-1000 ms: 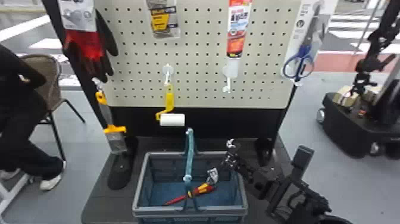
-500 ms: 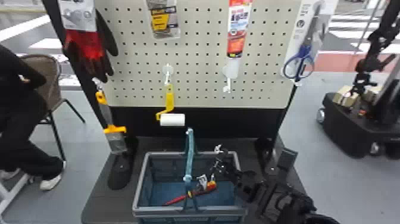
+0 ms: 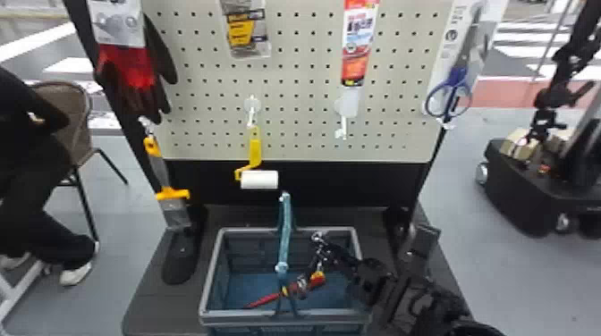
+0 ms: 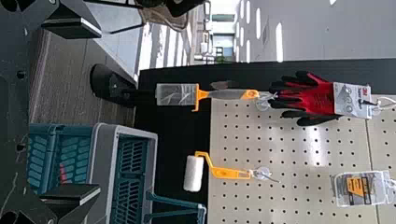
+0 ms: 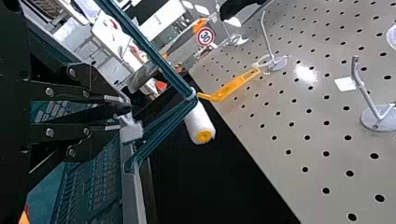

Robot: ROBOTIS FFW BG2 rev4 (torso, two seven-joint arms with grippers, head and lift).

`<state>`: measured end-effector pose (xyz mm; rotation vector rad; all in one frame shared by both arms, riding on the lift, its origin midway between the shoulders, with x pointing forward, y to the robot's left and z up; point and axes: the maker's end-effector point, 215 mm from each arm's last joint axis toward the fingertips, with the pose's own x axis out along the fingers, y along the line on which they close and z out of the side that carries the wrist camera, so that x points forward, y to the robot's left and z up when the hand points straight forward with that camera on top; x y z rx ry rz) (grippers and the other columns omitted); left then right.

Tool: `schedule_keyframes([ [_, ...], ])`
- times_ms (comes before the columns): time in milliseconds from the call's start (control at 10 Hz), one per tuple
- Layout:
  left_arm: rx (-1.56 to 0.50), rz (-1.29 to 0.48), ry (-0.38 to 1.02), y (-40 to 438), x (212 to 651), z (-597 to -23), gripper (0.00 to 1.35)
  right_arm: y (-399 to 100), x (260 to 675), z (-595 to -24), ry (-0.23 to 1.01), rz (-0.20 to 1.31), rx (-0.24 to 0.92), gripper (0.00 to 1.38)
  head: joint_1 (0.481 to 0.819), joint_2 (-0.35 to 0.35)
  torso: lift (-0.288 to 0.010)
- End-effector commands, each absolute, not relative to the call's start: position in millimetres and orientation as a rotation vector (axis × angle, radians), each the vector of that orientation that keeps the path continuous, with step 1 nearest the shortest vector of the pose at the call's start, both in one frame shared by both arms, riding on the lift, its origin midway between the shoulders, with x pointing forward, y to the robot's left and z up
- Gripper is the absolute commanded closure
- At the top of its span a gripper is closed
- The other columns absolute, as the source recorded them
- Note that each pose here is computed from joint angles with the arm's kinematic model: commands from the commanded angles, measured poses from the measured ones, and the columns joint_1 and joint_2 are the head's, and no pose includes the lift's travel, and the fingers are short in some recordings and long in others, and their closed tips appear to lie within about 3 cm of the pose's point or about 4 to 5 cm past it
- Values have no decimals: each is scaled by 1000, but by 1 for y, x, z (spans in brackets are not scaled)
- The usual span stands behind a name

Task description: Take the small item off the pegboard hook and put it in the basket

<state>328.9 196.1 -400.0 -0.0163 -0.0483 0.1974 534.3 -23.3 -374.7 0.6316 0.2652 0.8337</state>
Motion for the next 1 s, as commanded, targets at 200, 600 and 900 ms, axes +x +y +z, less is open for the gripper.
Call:
schedule_keyframes([
  [200,-16,195,-48,195,329,-400,136,-24,536,-371,254,833,635,889,549,0,-100],
  [600,-17,195,-49,195,329,-400,136,-25,536,-370,251,833,640,588,549,0,-100],
  [900,-17,195,-49,195,329,-400,136,-26,536,-367,247,834,638,588,549,0,-100],
])
